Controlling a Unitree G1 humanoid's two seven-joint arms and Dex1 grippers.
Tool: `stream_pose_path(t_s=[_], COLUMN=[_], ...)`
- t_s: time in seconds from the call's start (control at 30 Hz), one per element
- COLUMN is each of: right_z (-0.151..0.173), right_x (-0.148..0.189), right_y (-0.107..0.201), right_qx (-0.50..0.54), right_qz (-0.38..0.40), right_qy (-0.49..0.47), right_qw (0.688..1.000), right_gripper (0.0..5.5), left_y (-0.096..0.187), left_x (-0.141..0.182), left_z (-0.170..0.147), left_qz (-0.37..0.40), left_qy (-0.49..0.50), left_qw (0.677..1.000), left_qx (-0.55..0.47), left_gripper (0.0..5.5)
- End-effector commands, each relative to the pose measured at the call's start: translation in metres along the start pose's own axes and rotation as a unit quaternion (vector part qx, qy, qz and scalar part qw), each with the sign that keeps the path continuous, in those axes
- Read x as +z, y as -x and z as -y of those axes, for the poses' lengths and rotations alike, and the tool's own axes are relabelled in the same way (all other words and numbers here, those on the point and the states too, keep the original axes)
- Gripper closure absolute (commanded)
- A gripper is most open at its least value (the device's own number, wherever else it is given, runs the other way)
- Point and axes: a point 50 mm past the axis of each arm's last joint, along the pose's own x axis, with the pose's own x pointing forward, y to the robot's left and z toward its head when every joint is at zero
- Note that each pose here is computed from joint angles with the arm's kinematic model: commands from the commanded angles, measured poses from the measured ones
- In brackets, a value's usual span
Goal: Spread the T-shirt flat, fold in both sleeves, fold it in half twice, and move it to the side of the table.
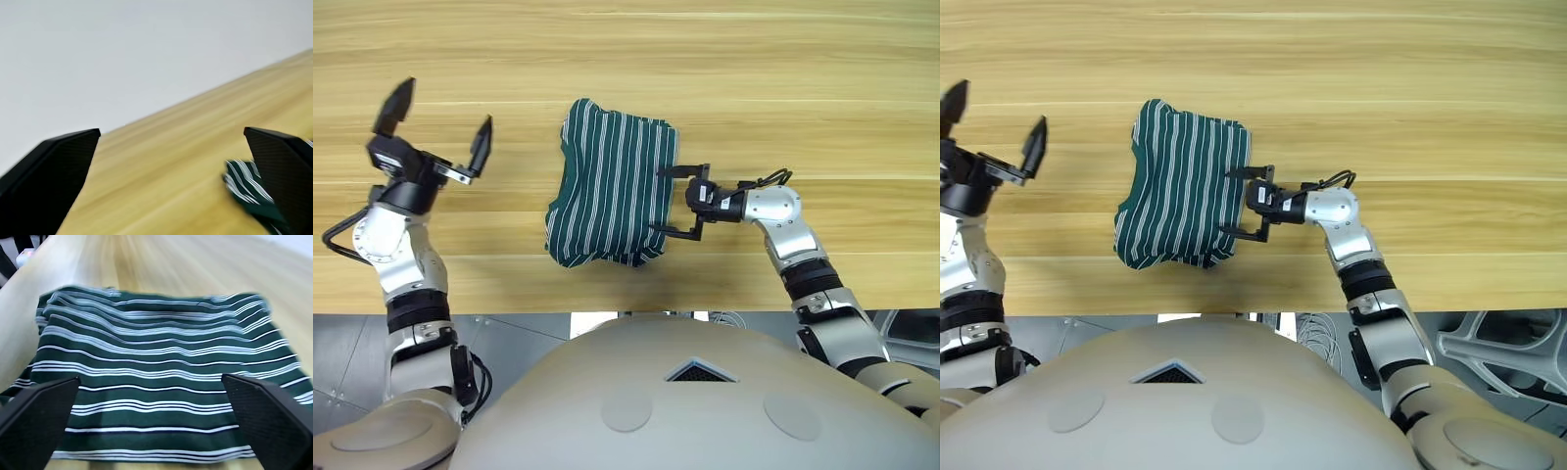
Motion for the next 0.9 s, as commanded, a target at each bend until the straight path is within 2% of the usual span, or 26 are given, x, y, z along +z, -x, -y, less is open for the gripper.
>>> stream_pose_path(t_s=[0.03, 0.17, 0.3, 0.5, 0.57, 0.73, 0.83, 0.9], right_z=[-0.009, -0.014, -0.013, 0.001, 0.002, 0.000, 0.011, 0.023], right_x=[0.004, -0.003, -0.015, -0.012, -0.005, 0.033, 0.045, 0.038], right_y=[-0.018, -0.023, -0.009, 0.007, 0.007, 0.013, 0.045, 0.075], right_qx=[0.008, 0.020, 0.031, 0.012, 0.008, 0.005, -0.004, -0.014], right_qz=[-0.016, -0.053, -0.102, -0.108, -0.087, 0.026, 0.073, 0.059], right_qy=[-0.011, -0.001, 0.034, 0.052, 0.053, 0.032, 0.068, 0.118], right_qw=[1.000, 0.998, 0.994, 0.993, 0.995, 0.999, 0.995, 0.991], right_gripper=[0.10, 0.10, 0.10, 0.10, 0.10, 0.10, 0.10, 0.10], left_y=[0.008, 0.010, 0.011, 0.013, 0.013, 0.008, 0.005, 0.008], left_x=[-0.008, -0.011, -0.013, -0.017, -0.017, -0.017, -0.021, -0.022], left_z=[0.000, 0.006, 0.011, 0.010, 0.012, 0.019, 0.020, 0.023], left_qz=[-0.033, -0.034, -0.038, -0.055, -0.051, -0.056, -0.091, -0.106], left_qy=[-0.013, -0.012, -0.016, -0.045, -0.048, -0.091, -0.163, -0.212], left_qw=[0.999, 0.999, 0.998, 0.996, 0.996, 0.989, 0.972, 0.954], left_qx=[-0.017, -0.019, -0.037, -0.052, -0.058, -0.099, -0.141, -0.184], left_gripper=[0.12, 0.12, 0.12, 0.12, 0.12, 0.12, 0.12, 0.12])
